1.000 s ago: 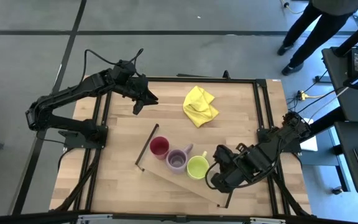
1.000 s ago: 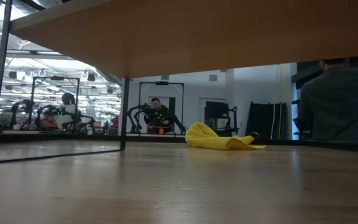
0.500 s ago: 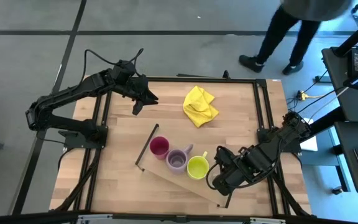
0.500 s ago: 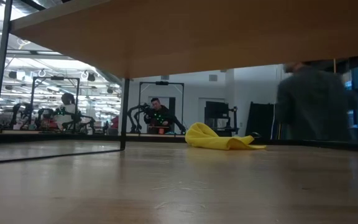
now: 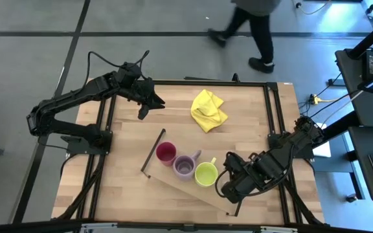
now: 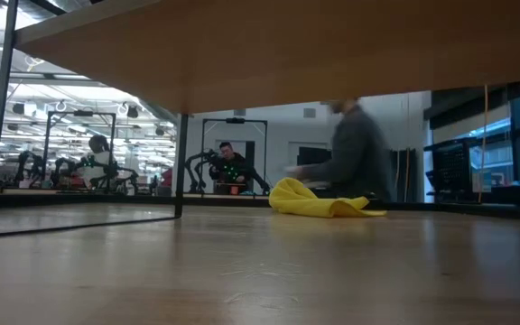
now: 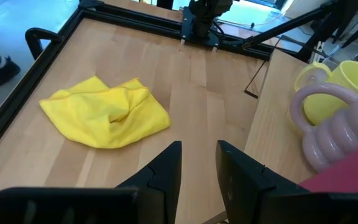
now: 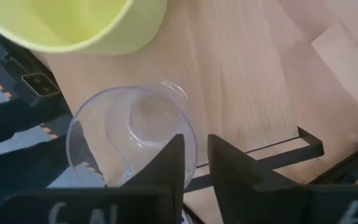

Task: Stack small to large cups/mugs on shelf
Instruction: Put the transparent mug on the shelf

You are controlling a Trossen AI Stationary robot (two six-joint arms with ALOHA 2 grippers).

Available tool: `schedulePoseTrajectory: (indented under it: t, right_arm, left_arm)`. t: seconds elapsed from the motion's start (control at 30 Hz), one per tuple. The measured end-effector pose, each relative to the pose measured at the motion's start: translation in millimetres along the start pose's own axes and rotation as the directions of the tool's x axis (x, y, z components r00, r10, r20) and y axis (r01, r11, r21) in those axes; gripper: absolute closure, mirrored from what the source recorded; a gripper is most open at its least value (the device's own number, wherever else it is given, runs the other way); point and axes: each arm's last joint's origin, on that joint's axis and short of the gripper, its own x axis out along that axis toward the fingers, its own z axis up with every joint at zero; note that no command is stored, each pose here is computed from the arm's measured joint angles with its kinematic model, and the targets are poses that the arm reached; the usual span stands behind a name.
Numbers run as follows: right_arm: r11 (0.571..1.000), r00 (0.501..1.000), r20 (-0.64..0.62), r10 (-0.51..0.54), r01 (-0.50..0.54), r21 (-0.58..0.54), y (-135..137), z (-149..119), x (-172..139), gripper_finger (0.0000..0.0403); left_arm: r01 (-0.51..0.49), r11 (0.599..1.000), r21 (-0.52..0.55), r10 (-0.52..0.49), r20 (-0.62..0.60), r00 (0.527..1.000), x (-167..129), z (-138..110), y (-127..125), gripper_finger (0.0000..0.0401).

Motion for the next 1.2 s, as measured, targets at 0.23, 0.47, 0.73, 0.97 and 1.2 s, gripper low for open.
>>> schedulePoseTrajectory:
  t: [0.23,0.47,0.73,0.97,1.2]
  right_arm:
    - [0.999,0.991,0.134,0.030,-0.035,0.035,0.2,6.7,-14.3,0.0323]
    - [0.974,0.974,0.183,0.136,-0.164,0.153,0.2,11.9,-42.9,0.0323]
    - [0.839,0.939,0.063,0.338,-0.331,0.431,17.2,-13.2,-57.0,0.0357]
    - [0.751,0.920,0.012,0.392,-0.328,0.573,45.6,-47.5,-41.3,0.0396]
    - [0.720,0.933,-0.013,0.360,-0.268,0.640,69.4,-66.2,-11.8,0.0397]
  left_arm:
    - [0.000,1.000,-0.004,0.000,0.000,1.000,0.0,0.0,0.0,0.0307]
    - [0.001,1.000,-0.005,-0.001,-0.001,1.000,0.1,-0.1,0.0,0.0307]
    - [0.003,1.000,0.005,-0.003,-0.011,1.000,4.0,-0.6,2.0,0.0307]
    - [0.050,0.998,-0.029,-0.052,-0.063,0.997,22.2,-4.7,10.7,0.0307]
    - [0.102,0.995,0.007,-0.102,-0.028,0.994,31.5,-0.9,14.7,0.0307]
